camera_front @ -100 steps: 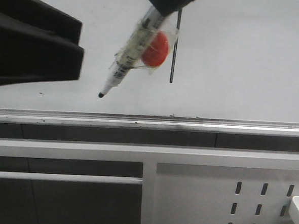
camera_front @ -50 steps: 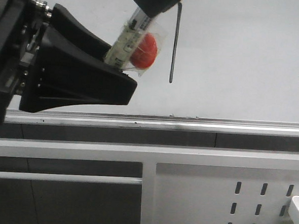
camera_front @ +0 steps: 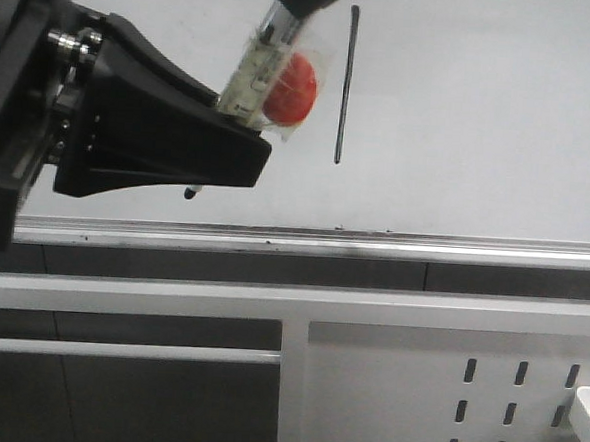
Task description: Write number 1 on whiteboard
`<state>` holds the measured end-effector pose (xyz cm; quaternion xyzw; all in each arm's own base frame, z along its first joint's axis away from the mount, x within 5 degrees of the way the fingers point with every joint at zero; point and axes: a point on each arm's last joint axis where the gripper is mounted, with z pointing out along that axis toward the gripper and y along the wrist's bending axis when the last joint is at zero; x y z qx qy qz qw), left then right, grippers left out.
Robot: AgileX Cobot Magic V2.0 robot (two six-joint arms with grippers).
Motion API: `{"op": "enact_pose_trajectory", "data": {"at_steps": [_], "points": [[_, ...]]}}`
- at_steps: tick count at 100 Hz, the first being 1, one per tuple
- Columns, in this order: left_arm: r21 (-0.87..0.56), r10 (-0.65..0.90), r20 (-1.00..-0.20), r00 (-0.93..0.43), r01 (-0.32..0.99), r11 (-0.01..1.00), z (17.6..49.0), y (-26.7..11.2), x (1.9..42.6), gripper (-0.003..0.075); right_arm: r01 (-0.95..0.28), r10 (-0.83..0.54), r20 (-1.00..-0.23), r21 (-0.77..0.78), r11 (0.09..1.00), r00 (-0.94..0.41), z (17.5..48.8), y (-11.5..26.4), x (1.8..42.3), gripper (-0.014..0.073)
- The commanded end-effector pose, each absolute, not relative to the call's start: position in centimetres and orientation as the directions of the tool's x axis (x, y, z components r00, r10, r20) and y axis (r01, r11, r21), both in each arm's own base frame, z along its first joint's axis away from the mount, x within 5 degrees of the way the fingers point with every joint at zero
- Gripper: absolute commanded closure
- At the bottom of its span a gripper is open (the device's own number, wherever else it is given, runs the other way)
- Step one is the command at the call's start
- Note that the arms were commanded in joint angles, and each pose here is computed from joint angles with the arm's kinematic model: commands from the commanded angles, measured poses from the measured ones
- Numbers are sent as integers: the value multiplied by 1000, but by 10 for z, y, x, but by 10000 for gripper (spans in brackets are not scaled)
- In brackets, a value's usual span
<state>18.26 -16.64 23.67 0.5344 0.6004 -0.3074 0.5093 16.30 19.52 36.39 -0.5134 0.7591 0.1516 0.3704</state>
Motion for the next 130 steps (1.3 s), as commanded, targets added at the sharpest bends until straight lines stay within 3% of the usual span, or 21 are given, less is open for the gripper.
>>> {"op": "enact_pose_trajectory", "data": {"at_steps": [1, 9, 19, 31, 44, 56, 78, 100, 109, 130], "points": [[77, 166, -986, 20, 937, 341, 260, -169, 190, 740, -885, -626, -761, -163, 436, -169, 380, 194, 161, 225], [59, 151, -989, 5, 933, 356, 260, -168, 190, 741, -880, -620, -769, -176, 440, -157, 382, 192, 160, 59], [1, 100, -994, -45, 909, 418, 255, -164, 191, 741, -861, -612, -784, -238, 449, -103, 391, 185, 158, 89], [-50, 21, -997, -72, 850, 525, 247, -152, 187, 741, -823, -590, -806, -305, 479, -45, 409, 168, 149, 286], [-102, -90, -994, -58, 768, 632, 235, -136, 175, 741, -770, -578, -816, -349, 535, -32, 425, 141, 134, 674], [-181, -194, -979, -62, 705, 686, 225, -127, 163, 741, -732, -537, -843, -345, 587, -33, 435, 122, 122, 663], [-195, -215, -976, -28, 548, 813, 212, -120, 154, 741, -611, -435, -897, -386, 691, 75, 431, 93, 108, 662], [-205, -246, -969, 7, 525, 826, 199, -134, 154, 740, -530, -343, -912, -410, 743, 224, 407, 74, 94, 662], [-215, -245, -970, -3, 488, 846, 191, -138, 157, 740, -527, -354, -914, -403, 748, 196, 399, 72, 94, 662], [-215, -261, -965, 10, 540, 814, 196, -160, 163, 740, -520, -378, -912, -402, 753, 158, 394, 69, 95, 663]]}}
